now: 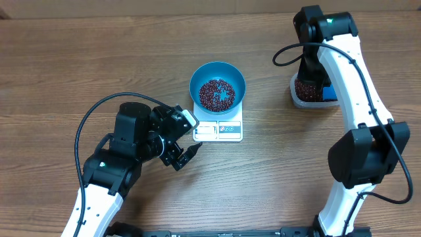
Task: Scoop item into bowl and weigh 150g on scale
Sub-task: 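Carry the empty blue scoop with the right gripper to the bean container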
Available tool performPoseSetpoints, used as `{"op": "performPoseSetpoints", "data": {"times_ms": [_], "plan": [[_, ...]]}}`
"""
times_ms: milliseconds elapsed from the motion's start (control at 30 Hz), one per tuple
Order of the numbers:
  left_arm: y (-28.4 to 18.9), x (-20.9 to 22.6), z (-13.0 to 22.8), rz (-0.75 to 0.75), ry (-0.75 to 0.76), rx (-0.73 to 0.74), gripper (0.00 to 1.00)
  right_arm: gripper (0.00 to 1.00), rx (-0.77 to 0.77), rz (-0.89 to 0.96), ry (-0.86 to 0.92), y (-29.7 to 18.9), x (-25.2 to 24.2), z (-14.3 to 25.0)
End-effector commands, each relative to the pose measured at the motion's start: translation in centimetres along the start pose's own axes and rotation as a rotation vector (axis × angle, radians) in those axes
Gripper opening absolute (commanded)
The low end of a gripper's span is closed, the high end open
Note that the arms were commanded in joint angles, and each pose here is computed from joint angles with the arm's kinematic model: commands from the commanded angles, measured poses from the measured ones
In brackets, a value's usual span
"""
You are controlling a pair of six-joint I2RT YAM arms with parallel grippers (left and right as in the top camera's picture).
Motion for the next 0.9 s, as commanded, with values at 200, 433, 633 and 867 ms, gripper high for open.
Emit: {"op": "performPoseSetpoints", "data": {"times_ms": [200, 433, 633, 867], "plan": [[0.1, 0.1, 0.2, 0.012, -0.012, -0.001, 1.00, 0.04, 0.045, 0.084, -0.036, 2.1, 0.4, -0.4], [0.1, 0.1, 0.2, 0.012, -0.012, -0.001, 1.00, 0.04, 0.051, 0.097, -0.042, 2.1, 0.3, -0.3], [0.1, 0.1, 0.2, 0.012, -0.012, -0.001, 1.00, 0.04, 0.077, 0.096, -0.055, 3.0, 0.9, -0.4], [0.1, 0.1, 0.2, 0.012, -0.012, -0.001, 1.00, 0.04, 0.098, 0.073, -0.069, 3.8, 1.6, -0.5]]}}
Point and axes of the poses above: each gripper's point midway between its finger pads, its own y axis out along the fingers, its own x axis along the line the jaws close on, z = x × y, the point moved 7 cm from there along -y, back along the fingers, and after that the axes turned 10 degrees about -y, right-handed, at the moved point
